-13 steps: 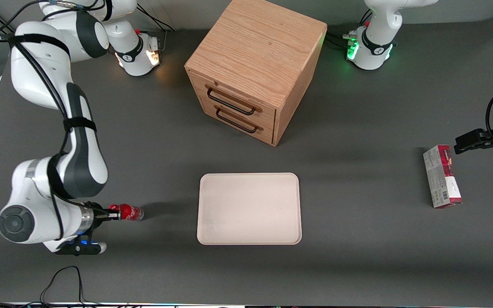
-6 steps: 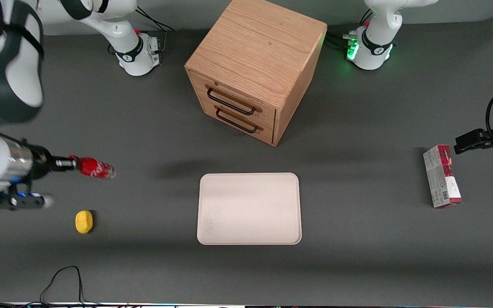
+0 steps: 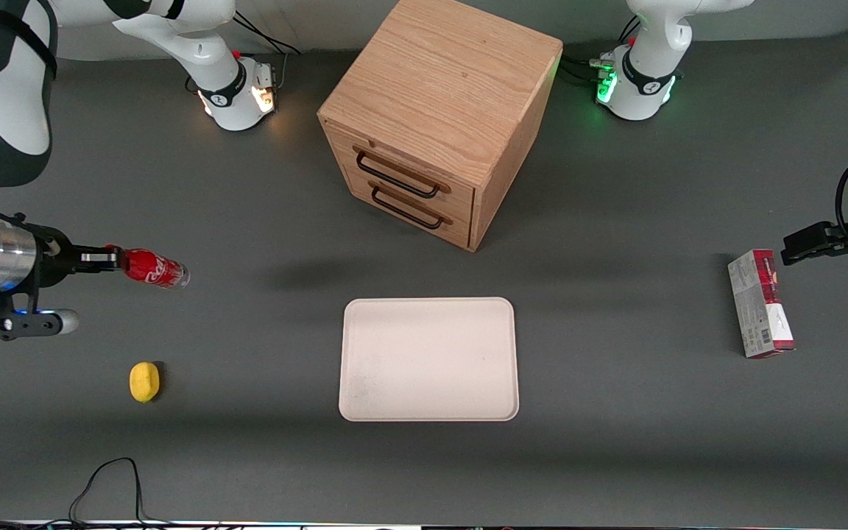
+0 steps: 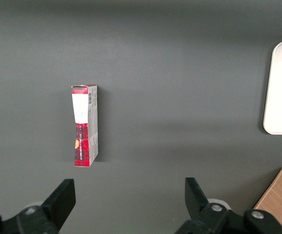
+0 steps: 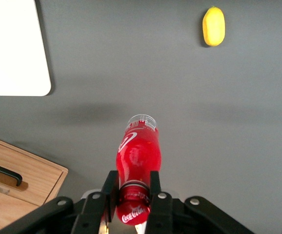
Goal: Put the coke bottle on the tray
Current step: 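Carry the bottle over the white tray and lower it onto the tray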
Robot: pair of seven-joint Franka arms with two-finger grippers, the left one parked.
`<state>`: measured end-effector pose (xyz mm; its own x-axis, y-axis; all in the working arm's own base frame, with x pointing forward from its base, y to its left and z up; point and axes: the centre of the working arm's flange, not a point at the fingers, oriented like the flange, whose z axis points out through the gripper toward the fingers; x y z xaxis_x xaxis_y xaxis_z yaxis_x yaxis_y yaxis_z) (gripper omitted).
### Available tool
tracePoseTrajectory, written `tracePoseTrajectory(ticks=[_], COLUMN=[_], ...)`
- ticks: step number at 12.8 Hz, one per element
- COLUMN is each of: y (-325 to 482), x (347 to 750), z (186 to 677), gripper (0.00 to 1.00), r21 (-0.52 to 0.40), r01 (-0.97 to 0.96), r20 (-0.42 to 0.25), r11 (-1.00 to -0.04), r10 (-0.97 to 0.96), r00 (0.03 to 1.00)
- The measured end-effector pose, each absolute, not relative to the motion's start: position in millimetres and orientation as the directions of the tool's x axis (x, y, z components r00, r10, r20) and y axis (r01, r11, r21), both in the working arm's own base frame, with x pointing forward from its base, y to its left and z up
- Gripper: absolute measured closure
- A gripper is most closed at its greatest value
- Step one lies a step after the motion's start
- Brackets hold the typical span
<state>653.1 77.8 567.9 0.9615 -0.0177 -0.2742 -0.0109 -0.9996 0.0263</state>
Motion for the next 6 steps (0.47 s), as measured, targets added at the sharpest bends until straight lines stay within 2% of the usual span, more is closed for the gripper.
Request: tracePoseTrajectory(ticks=[6], y=[207], x=[681], z=[498], gripper=[0.70], r21=[0.000], r01=[-0.201], r20=[-0.185], r11=[-0.980], r10=[-0.197], r00=[0.963])
